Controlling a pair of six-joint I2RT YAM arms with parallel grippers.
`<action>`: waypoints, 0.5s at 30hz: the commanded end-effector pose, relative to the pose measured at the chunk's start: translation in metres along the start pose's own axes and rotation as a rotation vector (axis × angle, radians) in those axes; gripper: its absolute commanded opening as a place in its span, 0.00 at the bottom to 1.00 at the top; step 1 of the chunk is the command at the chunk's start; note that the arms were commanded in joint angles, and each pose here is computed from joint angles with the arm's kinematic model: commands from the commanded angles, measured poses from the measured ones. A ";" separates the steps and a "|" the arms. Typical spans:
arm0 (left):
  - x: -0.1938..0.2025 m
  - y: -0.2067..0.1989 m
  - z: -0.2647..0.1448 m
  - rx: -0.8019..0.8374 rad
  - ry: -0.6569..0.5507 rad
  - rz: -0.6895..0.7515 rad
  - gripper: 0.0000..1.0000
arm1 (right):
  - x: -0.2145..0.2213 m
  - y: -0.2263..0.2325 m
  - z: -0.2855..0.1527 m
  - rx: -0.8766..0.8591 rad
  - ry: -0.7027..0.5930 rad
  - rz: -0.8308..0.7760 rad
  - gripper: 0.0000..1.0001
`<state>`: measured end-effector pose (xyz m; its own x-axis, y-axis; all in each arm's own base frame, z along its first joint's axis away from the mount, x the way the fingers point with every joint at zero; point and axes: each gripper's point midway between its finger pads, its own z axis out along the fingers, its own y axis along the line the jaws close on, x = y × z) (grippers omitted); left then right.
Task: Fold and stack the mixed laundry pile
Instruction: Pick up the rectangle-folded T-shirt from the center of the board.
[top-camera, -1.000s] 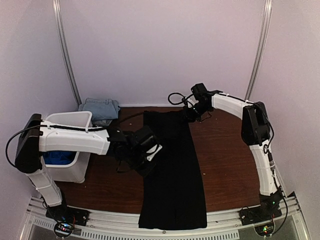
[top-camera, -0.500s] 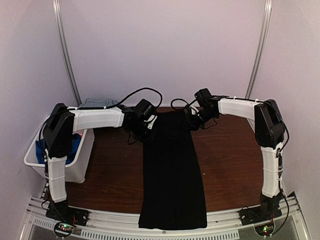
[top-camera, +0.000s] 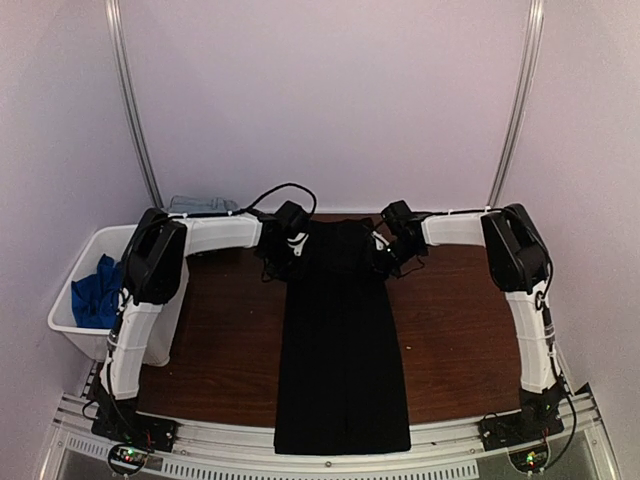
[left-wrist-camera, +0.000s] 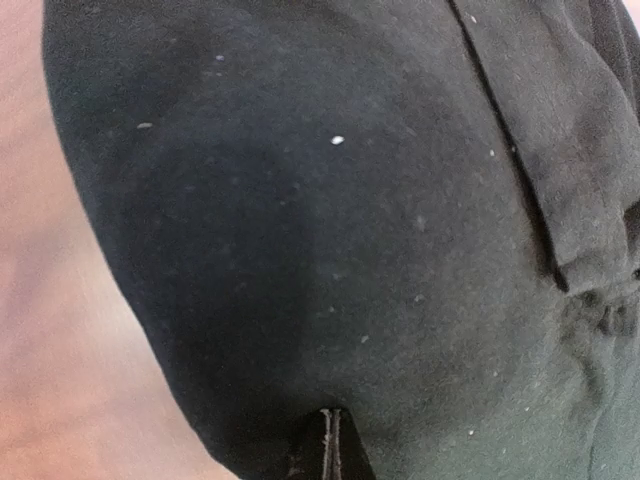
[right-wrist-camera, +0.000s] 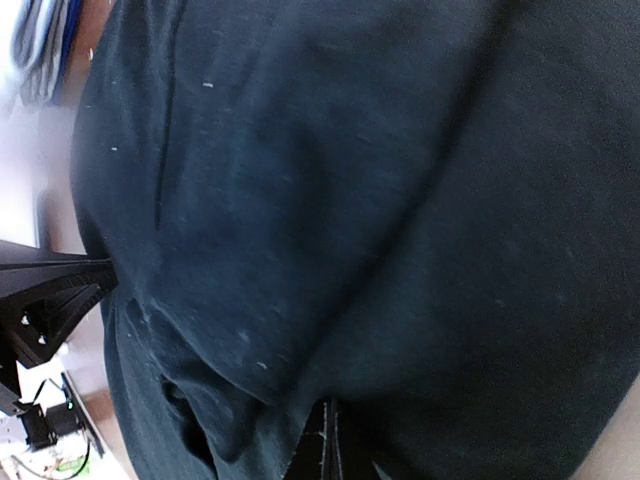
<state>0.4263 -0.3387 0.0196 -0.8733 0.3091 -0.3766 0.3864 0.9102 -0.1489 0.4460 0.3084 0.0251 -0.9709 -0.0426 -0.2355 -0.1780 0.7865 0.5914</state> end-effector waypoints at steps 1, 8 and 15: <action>-0.004 0.024 0.024 -0.028 0.041 -0.032 0.00 | -0.021 -0.015 0.017 0.067 -0.034 0.011 0.00; -0.038 0.061 0.027 -0.035 -0.012 -0.098 0.00 | -0.060 -0.031 0.025 0.082 -0.081 0.044 0.00; -0.093 0.042 -0.016 0.060 -0.197 -0.011 0.00 | -0.108 0.003 -0.015 -0.015 -0.161 0.000 0.03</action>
<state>0.5030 -0.3123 0.0236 -0.8749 0.2069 -0.4379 0.3174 0.9279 -0.1956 0.5343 0.3153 0.0336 -0.9413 0.0414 -0.3351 -0.1780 0.7826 0.5965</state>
